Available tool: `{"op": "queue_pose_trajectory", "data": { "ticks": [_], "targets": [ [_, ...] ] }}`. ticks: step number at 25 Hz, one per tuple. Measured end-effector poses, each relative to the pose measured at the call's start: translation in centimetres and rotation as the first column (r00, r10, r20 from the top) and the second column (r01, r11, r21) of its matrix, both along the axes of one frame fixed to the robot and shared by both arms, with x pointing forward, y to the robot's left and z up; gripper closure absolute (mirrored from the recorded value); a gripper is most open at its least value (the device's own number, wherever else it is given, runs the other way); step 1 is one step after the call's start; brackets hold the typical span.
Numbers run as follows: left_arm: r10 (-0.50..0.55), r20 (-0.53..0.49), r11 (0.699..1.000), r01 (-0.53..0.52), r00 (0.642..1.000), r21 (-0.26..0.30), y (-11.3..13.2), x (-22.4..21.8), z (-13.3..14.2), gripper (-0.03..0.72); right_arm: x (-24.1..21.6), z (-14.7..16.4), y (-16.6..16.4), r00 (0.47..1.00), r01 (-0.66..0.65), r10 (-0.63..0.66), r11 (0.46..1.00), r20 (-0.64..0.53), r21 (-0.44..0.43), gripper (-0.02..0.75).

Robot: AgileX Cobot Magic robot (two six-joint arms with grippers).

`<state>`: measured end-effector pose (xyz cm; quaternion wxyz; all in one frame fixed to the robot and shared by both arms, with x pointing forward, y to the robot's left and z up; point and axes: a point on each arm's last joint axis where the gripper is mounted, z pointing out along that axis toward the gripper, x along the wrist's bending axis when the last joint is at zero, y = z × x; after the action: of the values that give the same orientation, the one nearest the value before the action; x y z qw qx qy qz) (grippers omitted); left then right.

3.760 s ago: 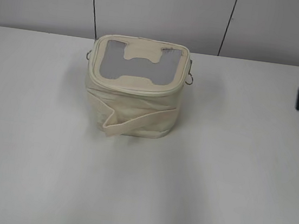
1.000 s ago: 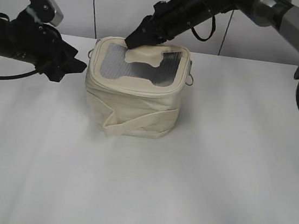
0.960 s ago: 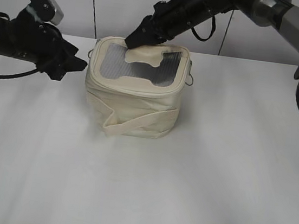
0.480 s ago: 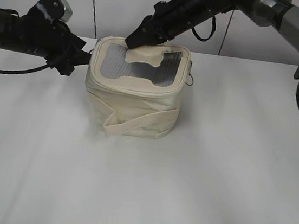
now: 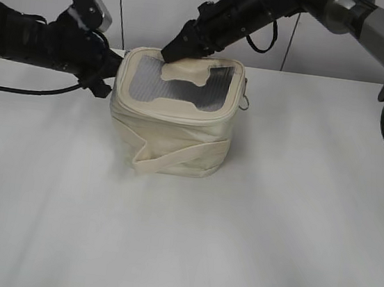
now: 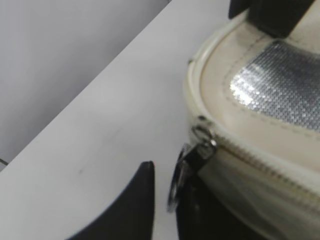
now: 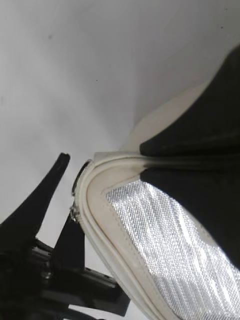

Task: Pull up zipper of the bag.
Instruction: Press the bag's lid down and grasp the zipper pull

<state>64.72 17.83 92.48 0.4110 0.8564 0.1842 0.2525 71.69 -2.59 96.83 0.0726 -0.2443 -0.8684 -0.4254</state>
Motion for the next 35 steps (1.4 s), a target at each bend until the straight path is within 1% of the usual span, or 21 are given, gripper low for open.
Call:
{"op": "queue_pose_trajectory", "data": {
  "ticks": [1, 2, 5, 7, 9, 11, 15, 21, 23, 25, 28, 30, 33, 35],
  "targets": [
    [-0.004, 0.0, 1.0, 0.004, 1.0, 0.001, -0.2, 0.0, 0.0, 0.589, 0.0, 0.0, 0.0, 1.0, -0.001, 0.001, 1.0, 0.0, 0.0, 0.692],
    [-0.006, 0.0, 1.0, 0.006, 1.0, 0.001, -0.2, -0.1, 0.0, 0.631, 0.0, 0.0, 0.0, 1.0, -0.001, 0.001, 1.0, 0.0, 0.0, 0.692],
    [0.0, -0.008, 1.0, 0.0, 1.0, 0.017, -0.2, -0.1, 0.0, 0.677, 0.0, 0.0, 0.0, 1.0, 0.005, -0.005, 1.0, -0.005, 0.001, 0.692],
    [0.034, -0.025, 0.998, -0.032, 0.999, 0.052, 0.1, -0.3, 0.1, 0.68, 0.0, 0.0, 0.0, 1.0, 0.013, -0.013, 1.0, -0.014, 0.002, 0.692],
    [0.067, -0.025, 0.994, -0.065, 0.997, 0.082, 0.5, -0.9, 1.0, 0.68, 0.0, 0.0, 0.0, 1.0, 0.022, -0.021, 1.0, -0.023, 0.003, 0.692],
    [0.088, -0.037, 0.991, -0.084, 0.995, 0.099, 0.9, -1.9, 1.4, 0.68, 0.0, 0.0, 0.0, 0.999, 0.027, -0.027, 1.0, -0.028, 0.004, 0.692],
    [0.105, -0.073, 0.99, -0.097, 0.992, 0.103, 1.5, -4.9, 1.9, 0.68, 0.0, 0.0, 0.1, 0.997, 0.05, -0.049, 0.999, -0.054, 0.006, 0.692],
    [0.114, -0.088, 0.989, -0.105, 0.99, 0.105, 2.4, -9.5, 3.1, 0.68, 0.0, 0.1, 0.1, 0.995, 0.068, -0.067, 0.998, -0.08, 0.015, 0.693],
    [0.112, -0.087, 0.989, -0.103, 0.99, 0.101, 2.5, -10.8, 3.5, 0.68, 0.0, 0.1, 0.1, 0.993, 0.075, -0.073, 0.997, -0.089, 0.017, 0.693],
    [0.115, -0.109, 0.99, -0.105, 0.987, 0.096, 2.5, -12.1, 3.4, 0.68, 0.0, 0.1, 0.1, 0.992, 0.08, -0.078, 0.997, -0.097, 0.018, 0.693],
    [0.099, -0.173, 0.994, -0.09, 0.98, 0.061, 1.8, -14.3, 2.9, 0.68, 0.0, 0.1, 0.1, 0.989, 0.094, -0.091, 0.995, -0.114, 0.019, 0.693],
    [0.044, -0.205, 0.998, -0.036, 0.978, 0.044, 0.6, -15.9, 2.6, 0.68, 0.0, 0.1, 0.1, 0.988, 0.1, -0.097, 0.995, -0.121, 0.018, 0.693],
    [-0.047, -0.231, 0.998, 0.057, 0.972, 0.037, -2.0, -17.9, 2.2, 0.677, -0.1, 0.1, 0.1, 0.987, 0.098, -0.095, 0.995, -0.128, 0.018, 0.693],
    [-0.047, -0.233, 0.998, 0.057, 0.971, 0.037, -3.7, -18.7, 2.2, 0.675, -0.2, 0.1, 0.1, 0.986, 0.093, -0.089, 0.995, -0.139, 0.02, 0.693]
  ]
}}
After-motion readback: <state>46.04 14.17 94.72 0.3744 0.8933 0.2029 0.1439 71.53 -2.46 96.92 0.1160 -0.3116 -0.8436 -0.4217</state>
